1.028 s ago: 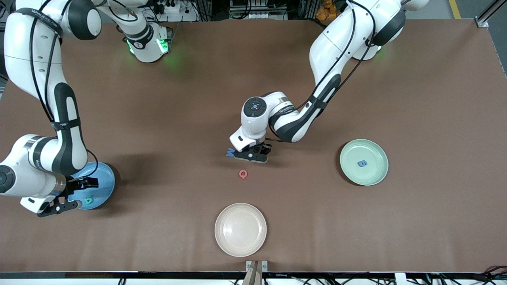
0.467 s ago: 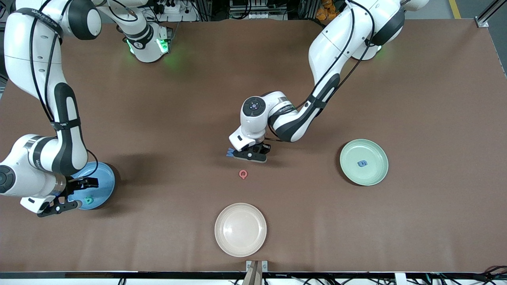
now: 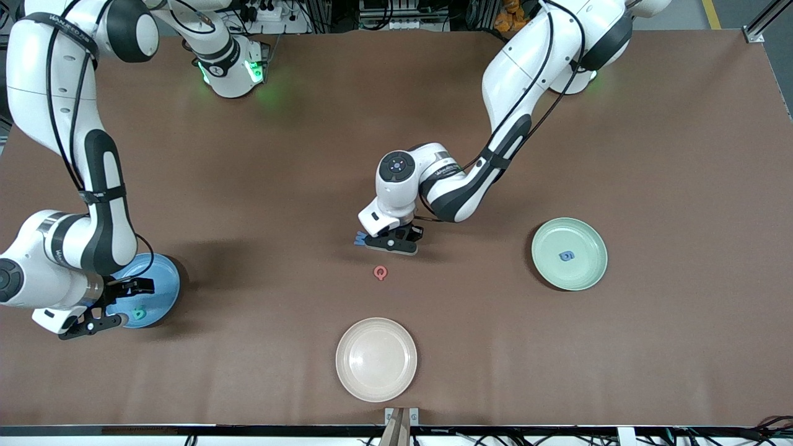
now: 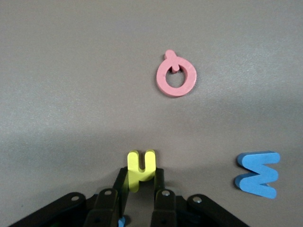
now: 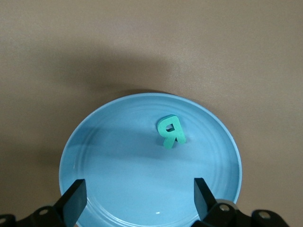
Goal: Sort uppercase to blue plate, lowercase to green plate
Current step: 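Lower the left gripper and grasp the yellow 'u' letter, then carry the yellow letter with the left gripper over the green plate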
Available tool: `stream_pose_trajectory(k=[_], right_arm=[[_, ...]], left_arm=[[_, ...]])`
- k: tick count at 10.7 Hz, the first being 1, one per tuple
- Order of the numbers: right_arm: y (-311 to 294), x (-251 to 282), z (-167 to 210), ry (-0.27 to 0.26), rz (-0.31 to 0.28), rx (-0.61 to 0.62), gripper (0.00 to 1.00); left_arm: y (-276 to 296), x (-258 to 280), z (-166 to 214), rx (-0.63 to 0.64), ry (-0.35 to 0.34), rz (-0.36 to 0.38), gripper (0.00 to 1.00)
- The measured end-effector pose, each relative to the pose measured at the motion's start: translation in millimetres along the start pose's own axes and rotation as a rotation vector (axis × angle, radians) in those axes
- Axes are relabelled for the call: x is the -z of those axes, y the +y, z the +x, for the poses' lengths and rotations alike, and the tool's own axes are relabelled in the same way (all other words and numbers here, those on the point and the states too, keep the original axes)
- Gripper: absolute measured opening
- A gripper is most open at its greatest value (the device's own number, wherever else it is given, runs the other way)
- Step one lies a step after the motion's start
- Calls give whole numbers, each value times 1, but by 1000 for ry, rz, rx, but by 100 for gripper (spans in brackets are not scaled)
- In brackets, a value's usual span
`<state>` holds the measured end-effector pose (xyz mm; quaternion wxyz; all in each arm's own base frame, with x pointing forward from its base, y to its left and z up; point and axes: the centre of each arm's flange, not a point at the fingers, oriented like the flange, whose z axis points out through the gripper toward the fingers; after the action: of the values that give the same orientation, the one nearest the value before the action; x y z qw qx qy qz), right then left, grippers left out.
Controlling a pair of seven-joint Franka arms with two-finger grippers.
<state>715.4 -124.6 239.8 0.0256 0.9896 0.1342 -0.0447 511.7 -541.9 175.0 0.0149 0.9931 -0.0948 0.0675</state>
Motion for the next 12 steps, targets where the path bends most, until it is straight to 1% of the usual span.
stream_pose_trajectory(k=[7, 10, 12], right_arm=[[-4, 0, 2, 1, 3, 5, 100], [-12, 0, 5, 8, 17, 9, 100], [-21, 0, 9, 11, 23, 19, 100]], left_arm=[[-8, 0, 8, -7, 11, 13, 26], [-18, 5, 17, -32, 0, 46, 26], [-43, 9, 30, -26, -19, 86, 26]])
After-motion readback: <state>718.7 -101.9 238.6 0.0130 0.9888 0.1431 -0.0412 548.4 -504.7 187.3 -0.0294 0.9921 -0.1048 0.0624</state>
